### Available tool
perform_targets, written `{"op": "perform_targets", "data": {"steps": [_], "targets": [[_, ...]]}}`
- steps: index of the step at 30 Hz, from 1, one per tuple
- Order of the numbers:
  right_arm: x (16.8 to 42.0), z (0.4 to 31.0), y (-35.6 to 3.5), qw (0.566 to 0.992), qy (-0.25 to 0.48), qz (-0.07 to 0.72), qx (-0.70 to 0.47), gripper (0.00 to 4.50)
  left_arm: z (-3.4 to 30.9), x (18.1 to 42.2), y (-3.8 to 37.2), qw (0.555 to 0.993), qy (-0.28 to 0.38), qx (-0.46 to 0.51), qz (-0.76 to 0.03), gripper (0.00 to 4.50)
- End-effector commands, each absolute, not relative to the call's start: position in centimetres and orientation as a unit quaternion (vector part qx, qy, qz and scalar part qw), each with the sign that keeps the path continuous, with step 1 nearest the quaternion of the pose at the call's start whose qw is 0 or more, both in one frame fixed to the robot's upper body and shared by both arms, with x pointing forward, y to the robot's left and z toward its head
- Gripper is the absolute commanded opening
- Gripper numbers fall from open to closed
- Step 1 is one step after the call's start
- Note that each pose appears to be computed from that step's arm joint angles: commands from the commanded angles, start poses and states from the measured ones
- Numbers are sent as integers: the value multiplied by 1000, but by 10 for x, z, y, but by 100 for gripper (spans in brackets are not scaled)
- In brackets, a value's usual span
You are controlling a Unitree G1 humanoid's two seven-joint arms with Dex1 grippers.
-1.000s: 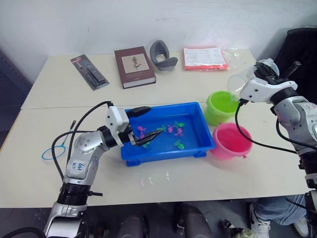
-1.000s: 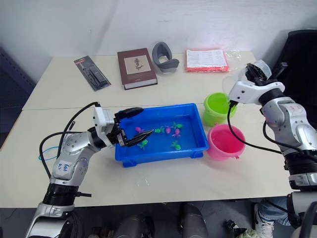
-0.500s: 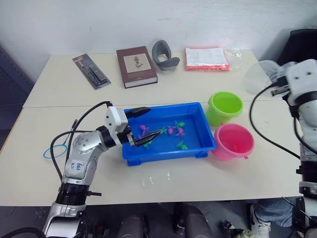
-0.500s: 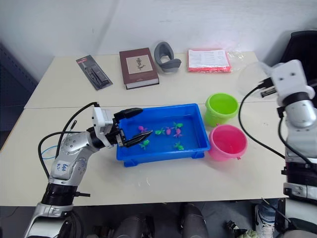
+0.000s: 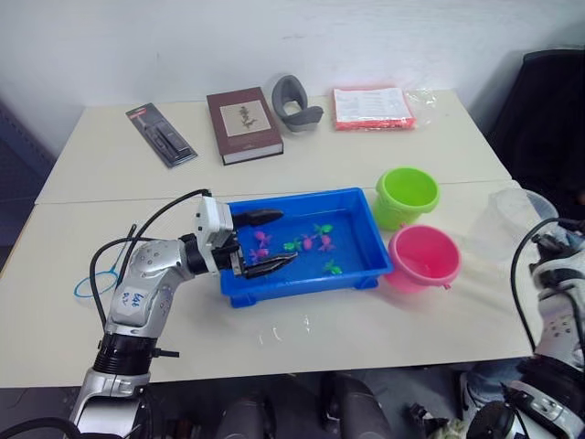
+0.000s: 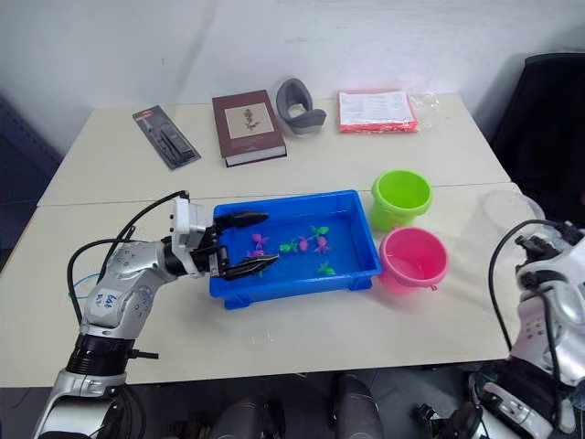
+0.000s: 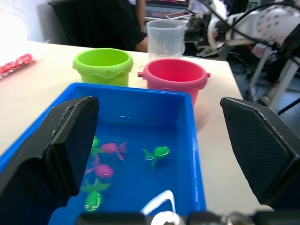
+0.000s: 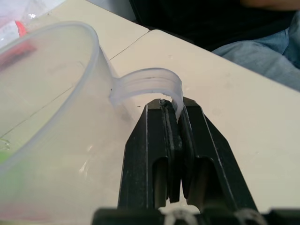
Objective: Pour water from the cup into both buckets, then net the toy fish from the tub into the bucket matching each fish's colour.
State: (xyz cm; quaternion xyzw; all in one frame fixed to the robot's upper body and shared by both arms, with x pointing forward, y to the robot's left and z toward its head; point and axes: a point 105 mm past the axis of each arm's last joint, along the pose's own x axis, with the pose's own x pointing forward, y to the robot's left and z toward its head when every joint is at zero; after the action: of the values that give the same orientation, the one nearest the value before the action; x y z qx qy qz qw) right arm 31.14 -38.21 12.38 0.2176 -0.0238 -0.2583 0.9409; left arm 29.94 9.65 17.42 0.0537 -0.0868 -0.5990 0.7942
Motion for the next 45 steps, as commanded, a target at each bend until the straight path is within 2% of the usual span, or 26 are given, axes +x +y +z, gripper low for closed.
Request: {"op": "perform_targets", "data": {"steps": [1,4,5,7,10,13,14,16,18,22,24,26,30,34,40,42,45], "targets": [[313,132,-383,934,-69,-268,225,6,188,294,95,782,-107,66,-610,450],[313,123,-379,937,-60,-270,212,6,189,295,95,783,-106,68,-609,450],[309,122,-382,936,-63,-279,205,39,188,296,95,784,-105,69,-608,450],[304,117,-383,938,-59,-278,201,110,187,298,95,787,-104,72,-604,450],[292,111,-383,941,-46,-271,196,257,186,300,93,790,-104,73,-600,450],[267,111,-383,948,-21,-266,171,409,183,298,95,794,-99,73,-595,450],[259,113,-382,953,-13,-259,159,446,182,297,98,795,-96,73,-594,450],[242,118,-377,960,5,-243,137,446,177,296,107,802,-89,78,-585,450],[226,126,-357,979,32,-171,105,446,170,298,125,826,-83,88,-551,450],[205,183,-301,996,-62,63,31,446,155,297,163,871,-58,113,-474,450],[193,189,-282,983,-48,158,-84,446,156,298,193,905,-65,122,-401,450],[185,181,-265,954,-11,240,-182,446,146,287,215,917,-42,129,-375,450],[181,177,-220,907,-28,369,-199,446,122,246,307,970,1,154,-187,450],[192,174,-190,886,-68,430,-161,446,94,196,372,988,61,140,-25,450],[196,179,-158,859,-112,475,-158,446,62,137,393,985,127,100,65,450],[198,178,-153,855,-115,481,-156,446,58,127,393,984,132,90,84,450],[205,173,-154,863,-101,468,-160,446,64,141,385,986,113,84,84,450]]}}
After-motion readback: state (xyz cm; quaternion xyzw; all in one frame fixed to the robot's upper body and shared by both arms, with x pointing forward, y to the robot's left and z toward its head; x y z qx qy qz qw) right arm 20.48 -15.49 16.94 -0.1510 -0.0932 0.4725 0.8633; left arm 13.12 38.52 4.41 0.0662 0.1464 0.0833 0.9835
